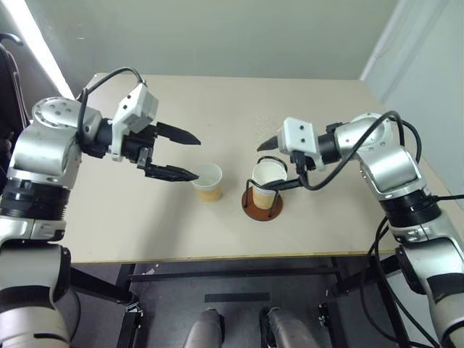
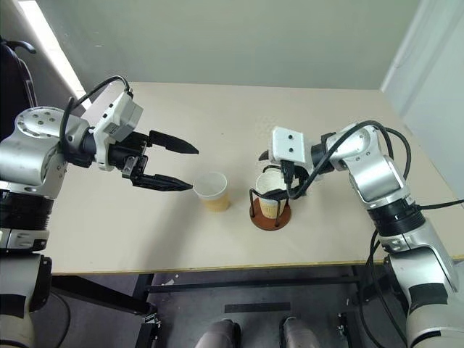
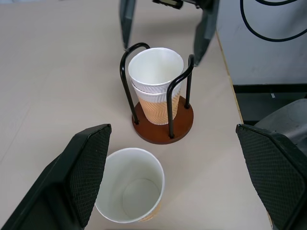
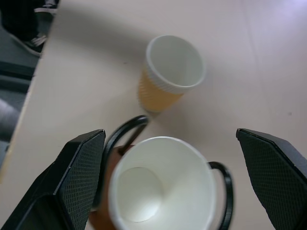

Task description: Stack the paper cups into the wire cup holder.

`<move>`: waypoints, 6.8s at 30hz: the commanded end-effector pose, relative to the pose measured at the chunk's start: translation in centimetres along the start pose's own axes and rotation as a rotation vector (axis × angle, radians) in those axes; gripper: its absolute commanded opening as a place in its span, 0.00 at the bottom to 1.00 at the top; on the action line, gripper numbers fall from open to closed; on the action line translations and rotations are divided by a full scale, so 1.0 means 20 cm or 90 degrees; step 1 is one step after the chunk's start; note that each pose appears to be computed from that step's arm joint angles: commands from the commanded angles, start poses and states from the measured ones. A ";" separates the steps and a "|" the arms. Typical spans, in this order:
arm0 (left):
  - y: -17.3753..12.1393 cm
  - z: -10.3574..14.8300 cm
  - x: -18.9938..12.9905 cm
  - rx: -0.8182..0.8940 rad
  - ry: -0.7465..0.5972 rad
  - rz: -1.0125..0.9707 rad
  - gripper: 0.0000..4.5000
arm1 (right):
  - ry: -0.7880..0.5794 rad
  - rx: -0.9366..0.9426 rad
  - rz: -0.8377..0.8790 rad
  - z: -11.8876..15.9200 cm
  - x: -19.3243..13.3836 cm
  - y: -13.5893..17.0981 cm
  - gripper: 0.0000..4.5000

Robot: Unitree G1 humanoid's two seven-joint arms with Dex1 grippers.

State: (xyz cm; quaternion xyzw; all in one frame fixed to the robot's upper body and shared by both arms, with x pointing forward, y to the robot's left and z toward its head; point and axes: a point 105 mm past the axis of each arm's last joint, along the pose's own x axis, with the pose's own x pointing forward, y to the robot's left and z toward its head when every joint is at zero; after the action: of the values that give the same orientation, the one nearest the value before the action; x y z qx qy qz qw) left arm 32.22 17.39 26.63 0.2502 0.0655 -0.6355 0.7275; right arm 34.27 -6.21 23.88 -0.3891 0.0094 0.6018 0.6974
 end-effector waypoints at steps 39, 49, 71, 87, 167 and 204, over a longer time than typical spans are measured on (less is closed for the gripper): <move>0.11 -0.21 0.11 0.286 0.251 -0.021 1.00 | -0.094 0.070 -0.056 0.01 -0.43 0.18 0.99; 0.12 -0.23 0.15 0.320 0.280 -0.050 1.00 | -0.085 0.083 -0.059 0.00 -0.46 0.19 0.99; 0.13 -0.23 0.20 0.376 0.321 -0.086 1.00 | -0.070 0.109 -0.053 0.00 -0.50 0.19 0.99; 0.14 -0.21 0.21 0.351 0.324 -0.103 0.03 | 0.031 0.098 -0.046 -0.21 -0.52 0.23 1.00; 0.07 0.33 0.43 0.329 0.059 -0.178 0.01 | -0.050 0.179 -0.058 -0.06 -0.48 0.16 1.00; 0.05 0.27 0.55 0.351 0.045 -0.206 0.01 | -0.046 0.189 -0.068 -0.09 -0.48 0.19 1.00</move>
State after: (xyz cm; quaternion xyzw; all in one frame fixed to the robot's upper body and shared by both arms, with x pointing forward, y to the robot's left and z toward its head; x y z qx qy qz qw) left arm 34.41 5.28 26.22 0.4392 -0.0279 -0.7216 0.5344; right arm 29.59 -15.10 23.90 -0.2482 0.0783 0.5767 0.7744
